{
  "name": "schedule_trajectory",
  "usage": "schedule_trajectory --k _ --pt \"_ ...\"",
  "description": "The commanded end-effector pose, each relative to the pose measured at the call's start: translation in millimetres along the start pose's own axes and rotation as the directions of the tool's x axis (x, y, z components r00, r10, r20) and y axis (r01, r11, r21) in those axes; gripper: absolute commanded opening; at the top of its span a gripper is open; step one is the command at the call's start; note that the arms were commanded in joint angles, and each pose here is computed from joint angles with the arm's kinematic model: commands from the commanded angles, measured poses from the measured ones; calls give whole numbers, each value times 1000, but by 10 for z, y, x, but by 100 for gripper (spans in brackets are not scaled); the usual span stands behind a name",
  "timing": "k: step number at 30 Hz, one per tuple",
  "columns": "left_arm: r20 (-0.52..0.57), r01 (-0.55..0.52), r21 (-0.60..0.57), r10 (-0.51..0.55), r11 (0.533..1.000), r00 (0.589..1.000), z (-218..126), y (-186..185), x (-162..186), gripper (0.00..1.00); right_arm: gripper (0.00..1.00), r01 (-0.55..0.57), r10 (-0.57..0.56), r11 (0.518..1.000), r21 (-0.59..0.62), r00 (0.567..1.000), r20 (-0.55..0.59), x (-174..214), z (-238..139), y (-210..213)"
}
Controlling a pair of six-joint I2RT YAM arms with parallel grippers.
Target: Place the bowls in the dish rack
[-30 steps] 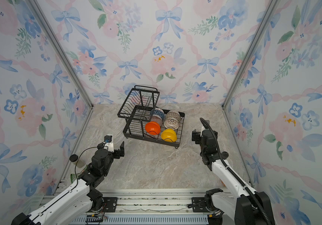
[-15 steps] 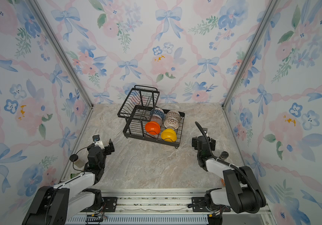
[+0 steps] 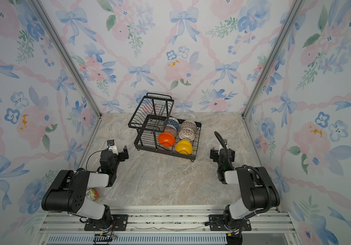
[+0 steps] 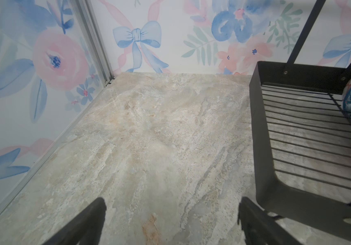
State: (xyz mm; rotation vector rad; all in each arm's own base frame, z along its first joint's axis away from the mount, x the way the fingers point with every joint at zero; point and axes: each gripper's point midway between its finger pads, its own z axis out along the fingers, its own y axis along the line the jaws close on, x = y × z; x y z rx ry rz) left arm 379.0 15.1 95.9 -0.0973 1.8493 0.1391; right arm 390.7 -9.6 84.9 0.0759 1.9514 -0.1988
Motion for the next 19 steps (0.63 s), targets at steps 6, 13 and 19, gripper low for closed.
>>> schedule_trajectory --k 6,13,19 --pt "91 -22 37 19 999 996 -61 -43 -104 98 97 -26 28 998 -51 998 56 -151 10 53" --pt "91 -28 35 24 999 996 -67 -55 -105 98 97 -25 28 998 -51 998 56 -152 9 56" --pt "91 -32 31 29 999 995 -70 -62 -101 98 97 -20 23 999 -49 998 61 -151 -2 65"
